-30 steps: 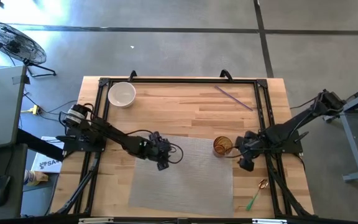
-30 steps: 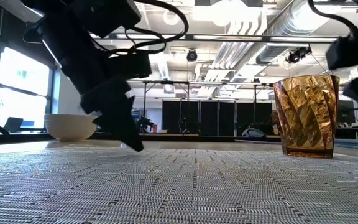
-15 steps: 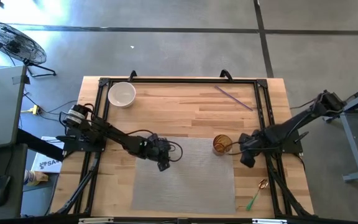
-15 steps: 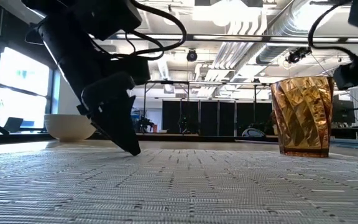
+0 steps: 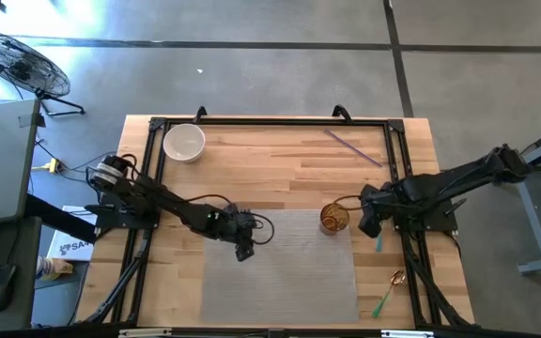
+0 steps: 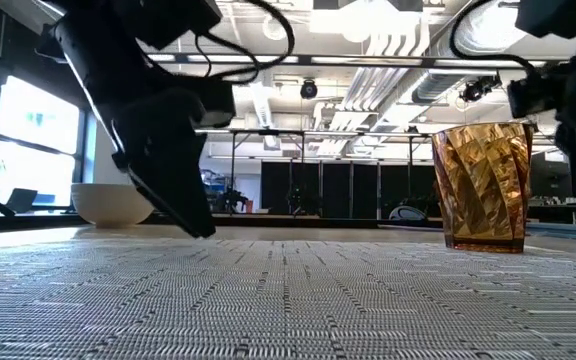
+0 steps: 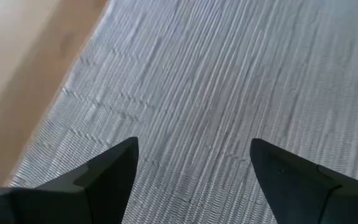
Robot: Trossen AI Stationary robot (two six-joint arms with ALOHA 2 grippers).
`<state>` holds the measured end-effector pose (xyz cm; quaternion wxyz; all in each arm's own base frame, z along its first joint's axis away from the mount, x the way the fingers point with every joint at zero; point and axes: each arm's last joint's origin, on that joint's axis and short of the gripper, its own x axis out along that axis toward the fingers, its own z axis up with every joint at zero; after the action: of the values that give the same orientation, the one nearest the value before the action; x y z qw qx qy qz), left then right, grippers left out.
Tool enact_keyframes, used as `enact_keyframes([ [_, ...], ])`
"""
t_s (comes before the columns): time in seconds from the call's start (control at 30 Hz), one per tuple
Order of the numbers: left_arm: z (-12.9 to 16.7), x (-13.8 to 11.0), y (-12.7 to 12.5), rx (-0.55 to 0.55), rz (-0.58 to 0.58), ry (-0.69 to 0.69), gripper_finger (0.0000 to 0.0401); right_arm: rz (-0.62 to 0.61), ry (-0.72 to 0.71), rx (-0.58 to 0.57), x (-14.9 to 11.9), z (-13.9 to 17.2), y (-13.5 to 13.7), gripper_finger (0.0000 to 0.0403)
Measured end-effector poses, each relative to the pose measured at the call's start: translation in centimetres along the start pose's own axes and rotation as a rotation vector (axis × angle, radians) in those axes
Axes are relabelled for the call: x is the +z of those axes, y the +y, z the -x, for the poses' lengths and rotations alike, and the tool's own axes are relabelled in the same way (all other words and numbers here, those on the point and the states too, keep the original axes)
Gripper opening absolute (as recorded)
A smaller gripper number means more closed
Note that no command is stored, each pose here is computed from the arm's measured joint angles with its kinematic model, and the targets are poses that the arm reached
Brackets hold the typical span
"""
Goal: Pick & Place Utensil
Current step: Adjust the gray mat, then put the blue straw into the brown cup
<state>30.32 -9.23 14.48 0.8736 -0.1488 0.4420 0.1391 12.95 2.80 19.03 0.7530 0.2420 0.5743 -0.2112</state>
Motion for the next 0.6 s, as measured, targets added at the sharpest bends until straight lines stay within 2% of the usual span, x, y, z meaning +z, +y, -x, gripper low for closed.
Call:
enact_keyframes([
  [0.17,0.9,0.6,0.1,0.033,-0.095,-0.065,0.0305,0.026,-0.025,-0.061,1.4,2.1,-0.7,0.0347],
  [0.3,1.5,1.1,0.3,0.109,-0.195,-0.130,0.0305,-0.013,-0.177,-0.195,3.1,3.9,-1.4,0.0346],
  [0.47,1.6,1.3,0.6,0.232,-0.315,-0.181,0.0305,-0.021,-0.296,-0.299,6.5,4.9,-3.0,0.0346],
  [0.6,1.6,1.3,0.8,0.280,-0.339,-0.186,0.0305,-0.109,-0.330,-0.335,9.6,4.3,-5.5,0.0346],
])
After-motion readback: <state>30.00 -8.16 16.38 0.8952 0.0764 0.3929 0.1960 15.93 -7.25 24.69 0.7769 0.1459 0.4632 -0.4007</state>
